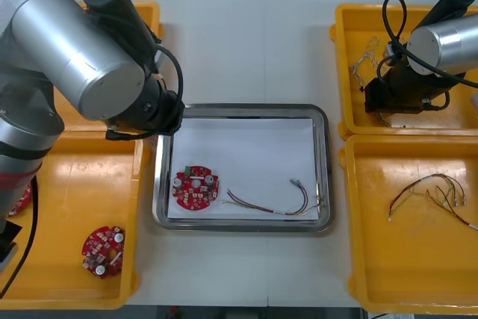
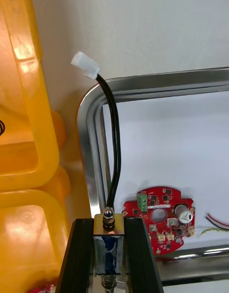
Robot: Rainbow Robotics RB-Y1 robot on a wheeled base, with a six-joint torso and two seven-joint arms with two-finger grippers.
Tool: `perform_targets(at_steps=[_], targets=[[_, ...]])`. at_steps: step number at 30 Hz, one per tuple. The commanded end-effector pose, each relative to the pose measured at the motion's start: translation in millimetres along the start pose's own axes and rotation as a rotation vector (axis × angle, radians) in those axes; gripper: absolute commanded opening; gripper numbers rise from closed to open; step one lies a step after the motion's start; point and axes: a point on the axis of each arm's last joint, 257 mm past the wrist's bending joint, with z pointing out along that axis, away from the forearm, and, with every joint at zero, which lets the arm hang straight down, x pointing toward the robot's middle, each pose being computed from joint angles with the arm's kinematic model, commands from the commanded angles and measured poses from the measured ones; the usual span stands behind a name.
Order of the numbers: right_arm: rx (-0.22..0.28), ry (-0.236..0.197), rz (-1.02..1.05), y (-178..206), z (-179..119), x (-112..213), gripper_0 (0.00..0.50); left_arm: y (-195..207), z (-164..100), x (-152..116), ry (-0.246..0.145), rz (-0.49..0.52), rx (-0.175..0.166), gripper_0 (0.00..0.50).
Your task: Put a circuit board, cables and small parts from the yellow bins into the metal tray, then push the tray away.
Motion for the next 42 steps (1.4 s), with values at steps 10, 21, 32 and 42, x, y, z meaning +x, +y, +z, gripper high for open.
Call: perform_targets(at_steps=[10, 21, 32, 42], targets=[[-0.010, -0.007, -0.055, 11.9, 3.9, 1.7, 0.500, -28.8, 13.7, 20.4, -0.002, 0.005, -0.032, 0.000], [-0.010, -0.019, -0.063, 12.8, 4.6, -0.9, 0.500, -34.9, 41.5, 8.4, -0.027, -0.036, -0.035, 0.000], [0.002, -0.020, -0.077, 12.5, 7.0, 0.0, 0.243, -36.6, 60.8, 6.8, -0.028, -0.031, -0.046, 0.000], [-0.002, -0.022, -0.081, 13.4, 6.5, -0.6, 0.000, -44.5, 75.7, 8.2, -0.029, -0.018, -0.030, 0.000]])
